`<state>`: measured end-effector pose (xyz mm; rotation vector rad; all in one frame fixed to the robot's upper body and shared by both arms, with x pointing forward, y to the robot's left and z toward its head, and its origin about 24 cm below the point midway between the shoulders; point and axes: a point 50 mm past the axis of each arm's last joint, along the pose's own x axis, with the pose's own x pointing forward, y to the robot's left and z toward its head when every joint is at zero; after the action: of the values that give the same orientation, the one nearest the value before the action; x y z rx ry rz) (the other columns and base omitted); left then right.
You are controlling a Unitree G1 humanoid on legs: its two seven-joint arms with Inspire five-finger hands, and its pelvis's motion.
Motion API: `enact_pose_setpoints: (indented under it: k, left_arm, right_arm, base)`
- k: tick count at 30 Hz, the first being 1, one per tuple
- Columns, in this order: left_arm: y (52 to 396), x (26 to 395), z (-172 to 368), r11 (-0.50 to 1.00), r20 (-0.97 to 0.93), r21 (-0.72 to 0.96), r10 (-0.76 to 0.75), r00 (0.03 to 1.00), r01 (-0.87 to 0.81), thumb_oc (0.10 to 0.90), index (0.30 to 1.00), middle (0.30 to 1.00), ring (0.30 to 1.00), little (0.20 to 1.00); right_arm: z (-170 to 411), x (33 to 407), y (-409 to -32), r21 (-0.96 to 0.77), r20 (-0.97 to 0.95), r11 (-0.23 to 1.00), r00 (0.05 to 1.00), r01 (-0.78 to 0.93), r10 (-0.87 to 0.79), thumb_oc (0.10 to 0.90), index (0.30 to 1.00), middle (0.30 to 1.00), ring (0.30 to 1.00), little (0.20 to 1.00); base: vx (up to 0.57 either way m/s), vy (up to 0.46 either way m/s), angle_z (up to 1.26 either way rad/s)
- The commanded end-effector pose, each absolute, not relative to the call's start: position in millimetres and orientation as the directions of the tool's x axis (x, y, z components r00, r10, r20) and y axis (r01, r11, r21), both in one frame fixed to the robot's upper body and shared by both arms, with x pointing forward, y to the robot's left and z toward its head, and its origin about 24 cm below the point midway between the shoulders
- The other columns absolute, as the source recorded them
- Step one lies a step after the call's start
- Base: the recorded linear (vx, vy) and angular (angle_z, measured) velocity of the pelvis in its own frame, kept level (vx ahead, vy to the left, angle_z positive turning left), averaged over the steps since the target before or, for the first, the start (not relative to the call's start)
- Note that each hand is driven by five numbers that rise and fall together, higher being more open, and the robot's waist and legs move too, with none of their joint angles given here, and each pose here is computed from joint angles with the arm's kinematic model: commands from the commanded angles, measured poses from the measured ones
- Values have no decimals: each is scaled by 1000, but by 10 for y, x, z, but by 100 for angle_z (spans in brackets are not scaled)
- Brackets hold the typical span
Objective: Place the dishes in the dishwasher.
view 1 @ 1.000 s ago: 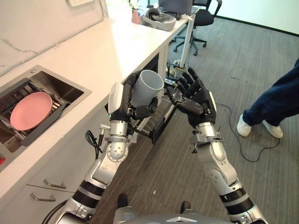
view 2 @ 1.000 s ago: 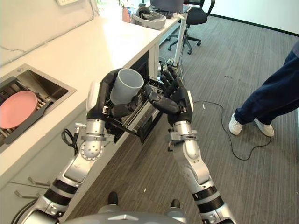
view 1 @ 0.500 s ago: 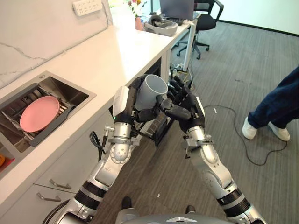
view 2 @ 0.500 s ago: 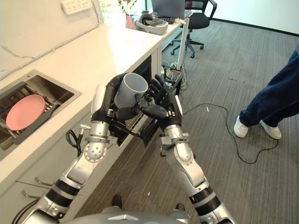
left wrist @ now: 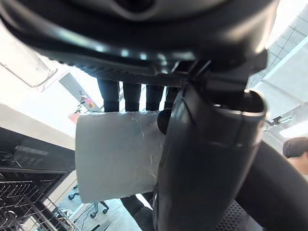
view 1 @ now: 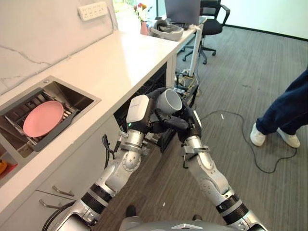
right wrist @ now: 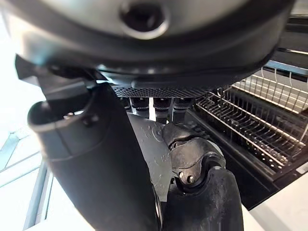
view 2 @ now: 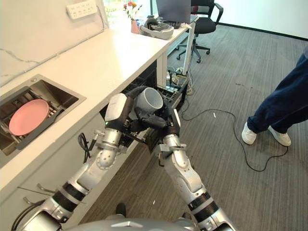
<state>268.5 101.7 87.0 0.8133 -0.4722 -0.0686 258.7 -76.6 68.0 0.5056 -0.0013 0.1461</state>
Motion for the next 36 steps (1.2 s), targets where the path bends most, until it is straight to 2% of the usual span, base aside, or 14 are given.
enact_pose_setpoints:
  k: [1,10,11,12,16,17,20,28,29,30,36]
  left_arm:
    - [537,2778,1329,651,557,737,-434,708,-182,400,300,300,300,300]
    - [434,2721,1233,596,529,785,-506,681,-166,400,300,300,300,300]
    - [443,2713,1238,597,532,785,-510,676,-167,400,300,300,300,300]
    - [465,2692,1267,606,545,778,-517,660,-168,400,300,300,300,300]
    - [522,2668,1291,616,552,770,-514,656,-165,400,300,300,300,300]
    - [607,2656,1334,635,567,754,-500,655,-167,400,300,300,300,300]
    - [695,2650,1383,658,582,733,-479,657,-170,400,300,300,300,300]
    - [925,2612,1445,698,602,692,-416,682,-185,400,300,300,300,300]
    - [959,2609,1443,704,602,685,-403,689,-187,555,533,533,533,533]
    - [997,2608,1443,709,602,679,-389,698,-191,800,900,900,900,900]
    - [1243,2613,1399,735,594,637,-277,755,-231,800,900,900,900,900]
  right_arm:
    - [1308,2752,-517,608,280,744,952,-278,127,800,900,900,900,900]
    - [1194,2935,-470,684,161,714,986,-149,52,800,900,900,900,900]
    - [1207,2976,-498,677,163,722,986,-142,40,442,364,364,364,364]
    - [1235,3073,-633,668,172,737,985,-107,-13,400,300,300,300,300]
    - [1284,3124,-725,673,186,735,981,-86,-56,400,300,300,300,300]
    - [1403,3160,-876,642,249,763,962,-81,-108,400,300,300,300,300]
    - [1499,3165,-984,611,306,788,941,-77,-146,400,300,300,300,300]
    - [1587,3136,-1159,564,374,823,908,-60,-190,400,300,300,300,300]
    - [1596,3132,-1176,561,380,826,904,-58,-194,400,300,300,300,300]
    - [1590,3128,-1198,556,380,829,903,-52,-198,400,300,300,300,300]
    - [1561,3098,-1493,544,368,835,870,84,-328,400,300,300,300,300]
  base:
    - [0,0,0]
    - [2,0,1]
    - [7,-4,9]
    - [3,-2,12]
    - [6,2,13]
    - [12,10,8]
    - [13,10,14]
    - [2,1,1]
    - [0,0,0]
    - [0,0,0]
    - [0,0,0]
